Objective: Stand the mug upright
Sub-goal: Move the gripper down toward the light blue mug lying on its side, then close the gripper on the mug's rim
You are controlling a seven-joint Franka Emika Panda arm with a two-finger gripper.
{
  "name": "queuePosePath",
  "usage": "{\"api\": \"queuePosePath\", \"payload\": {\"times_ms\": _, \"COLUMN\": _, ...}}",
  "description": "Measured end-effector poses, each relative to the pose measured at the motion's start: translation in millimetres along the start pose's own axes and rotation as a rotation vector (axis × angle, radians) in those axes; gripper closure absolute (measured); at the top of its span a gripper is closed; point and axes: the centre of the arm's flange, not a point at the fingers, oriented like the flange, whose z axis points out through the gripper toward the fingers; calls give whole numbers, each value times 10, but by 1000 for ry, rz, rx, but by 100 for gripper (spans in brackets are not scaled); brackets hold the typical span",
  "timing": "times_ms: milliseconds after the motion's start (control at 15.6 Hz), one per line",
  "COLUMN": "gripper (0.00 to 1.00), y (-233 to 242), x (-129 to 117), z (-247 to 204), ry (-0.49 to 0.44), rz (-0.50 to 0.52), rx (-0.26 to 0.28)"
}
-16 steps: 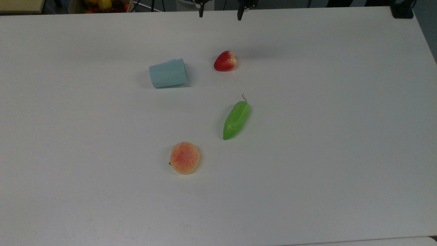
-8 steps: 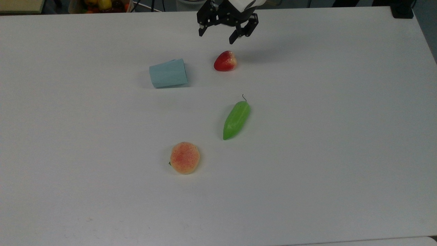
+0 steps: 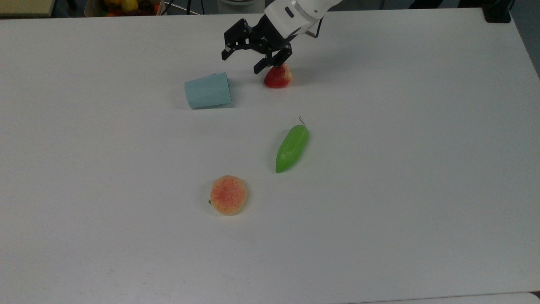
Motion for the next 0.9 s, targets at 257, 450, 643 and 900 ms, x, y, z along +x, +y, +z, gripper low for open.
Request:
{"api": "queuePosePath", "payload": {"times_ms": 257, "gripper": 0, "y": -125, "x": -53, "z": 344, "ry": -3, "rz": 0, "rx": -91}}
{"api": "queuePosePath", "payload": {"times_ms": 450, "gripper": 0, "y": -138, "x": -51, "z": 546, "ry": -13, "rz": -13, "rx": -124}}
{"api": "queuePosePath", "payload": {"times_ms": 643, "gripper": 0, "y": -150, "x": -42, "z": 770, "ry": -16, "rz": -3, "rx": -166}}
{"api": "queuePosePath", "payload": {"times_ms": 900, "gripper": 1, "y": -78, "x": -32, "z": 1106, "ry": -41, "rz": 2, "rx": -194}}
